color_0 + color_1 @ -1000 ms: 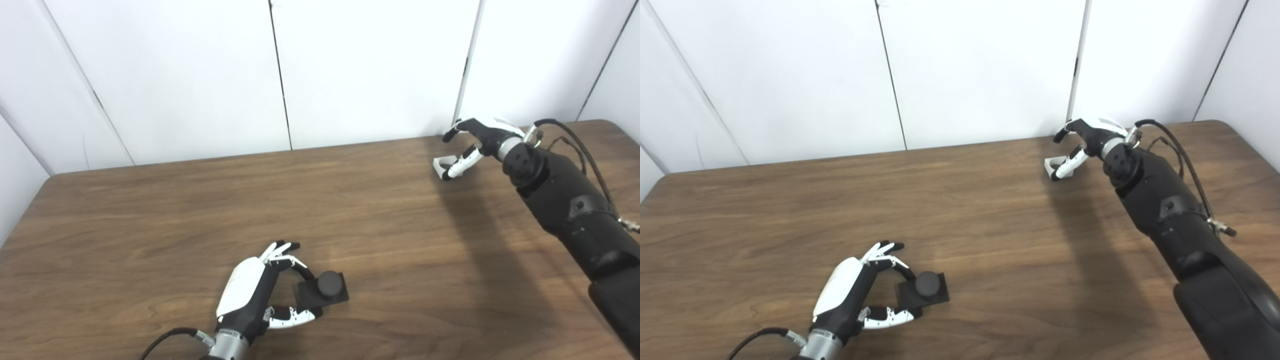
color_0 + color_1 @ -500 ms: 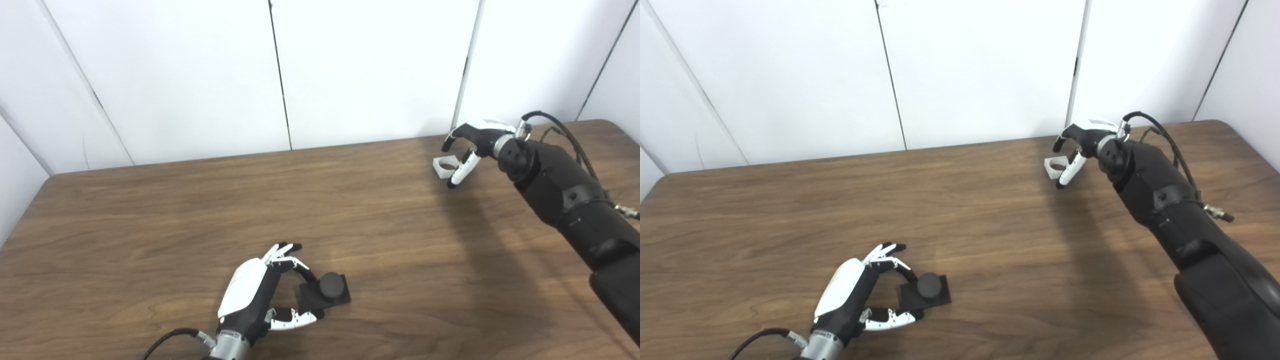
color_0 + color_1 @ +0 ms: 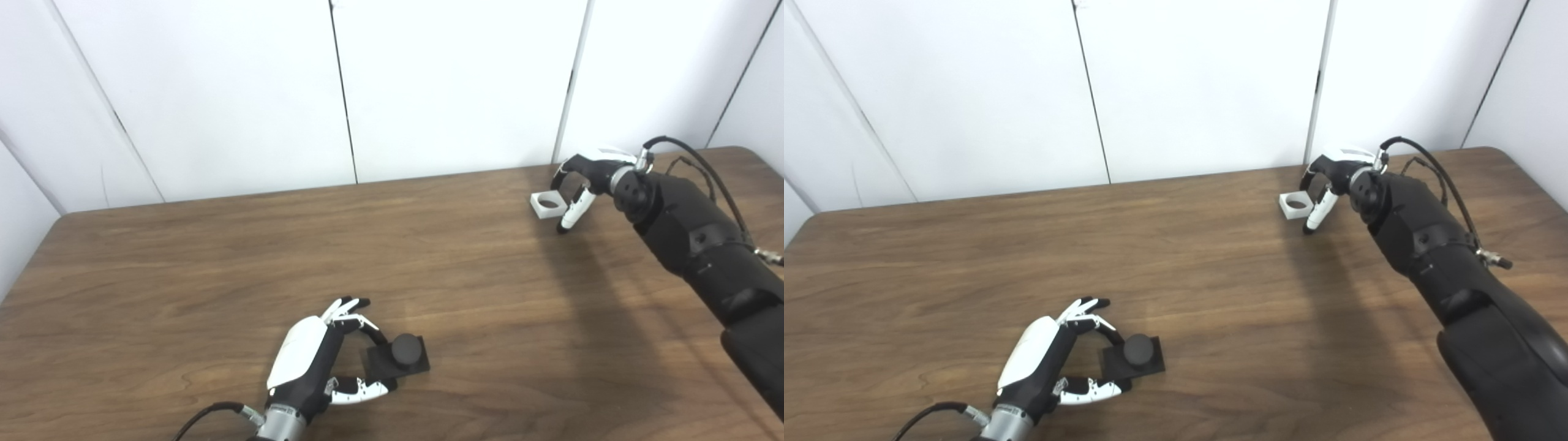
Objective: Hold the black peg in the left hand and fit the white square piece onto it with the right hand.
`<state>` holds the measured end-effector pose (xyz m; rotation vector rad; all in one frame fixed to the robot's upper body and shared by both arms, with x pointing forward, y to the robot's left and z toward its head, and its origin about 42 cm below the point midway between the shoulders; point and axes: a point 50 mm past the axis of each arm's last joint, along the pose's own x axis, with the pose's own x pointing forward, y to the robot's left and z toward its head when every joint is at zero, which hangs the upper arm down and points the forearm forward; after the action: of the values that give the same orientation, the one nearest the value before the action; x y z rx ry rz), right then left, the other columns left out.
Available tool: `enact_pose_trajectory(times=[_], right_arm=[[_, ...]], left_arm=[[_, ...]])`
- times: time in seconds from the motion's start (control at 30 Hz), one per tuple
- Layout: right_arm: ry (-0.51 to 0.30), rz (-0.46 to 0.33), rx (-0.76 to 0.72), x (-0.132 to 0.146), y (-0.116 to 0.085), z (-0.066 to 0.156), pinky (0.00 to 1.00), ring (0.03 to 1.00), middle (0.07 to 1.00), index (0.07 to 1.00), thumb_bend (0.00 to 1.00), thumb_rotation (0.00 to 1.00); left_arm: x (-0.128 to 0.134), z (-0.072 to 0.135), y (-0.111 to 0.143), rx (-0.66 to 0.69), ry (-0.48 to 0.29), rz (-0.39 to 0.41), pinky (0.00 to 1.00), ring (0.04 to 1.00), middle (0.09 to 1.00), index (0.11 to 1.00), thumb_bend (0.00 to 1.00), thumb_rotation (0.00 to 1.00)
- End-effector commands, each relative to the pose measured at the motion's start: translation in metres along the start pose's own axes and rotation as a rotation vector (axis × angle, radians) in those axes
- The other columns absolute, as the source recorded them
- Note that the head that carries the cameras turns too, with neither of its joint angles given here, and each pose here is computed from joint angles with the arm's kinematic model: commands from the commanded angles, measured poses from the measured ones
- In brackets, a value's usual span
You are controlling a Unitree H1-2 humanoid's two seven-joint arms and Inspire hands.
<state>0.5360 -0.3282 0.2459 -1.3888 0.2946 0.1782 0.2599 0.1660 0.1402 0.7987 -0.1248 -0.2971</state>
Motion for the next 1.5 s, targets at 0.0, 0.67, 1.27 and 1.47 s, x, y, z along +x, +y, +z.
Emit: enact_pose_trajectory(times=[0.0,0.67,1.27,1.47], right_arm=[[-0.040,-0.102,0.001,-0.001,-0.040,0.010,0.95,1.000,0.949,0.709,0.82,0.14],[-0.052,-0.120,0.027,0.003,-0.037,0.013,0.92,0.999,0.947,0.709,0.83,0.17],[-0.063,-0.119,0.014,0.006,-0.040,0.026,0.91,0.992,0.940,0.701,0.84,0.18],[-0.068,-0.115,0.016,0.008,-0.037,0.027,0.89,0.989,0.934,0.691,0.85,0.17]], left_arm=[[0.001,0.008,0.005,0.011,-0.039,0.019,0.91,0.960,0.897,0.494,0.50,0.09],[0.001,0.013,0.003,0.017,-0.042,0.009,0.93,0.964,0.895,0.495,0.50,0.09],[0.000,0.014,0.002,0.015,-0.035,0.007,0.90,0.965,0.893,0.494,0.50,0.09],[-0.001,0.014,0.001,0.016,-0.039,0.013,0.90,0.960,0.889,0.494,0.50,0.09]])
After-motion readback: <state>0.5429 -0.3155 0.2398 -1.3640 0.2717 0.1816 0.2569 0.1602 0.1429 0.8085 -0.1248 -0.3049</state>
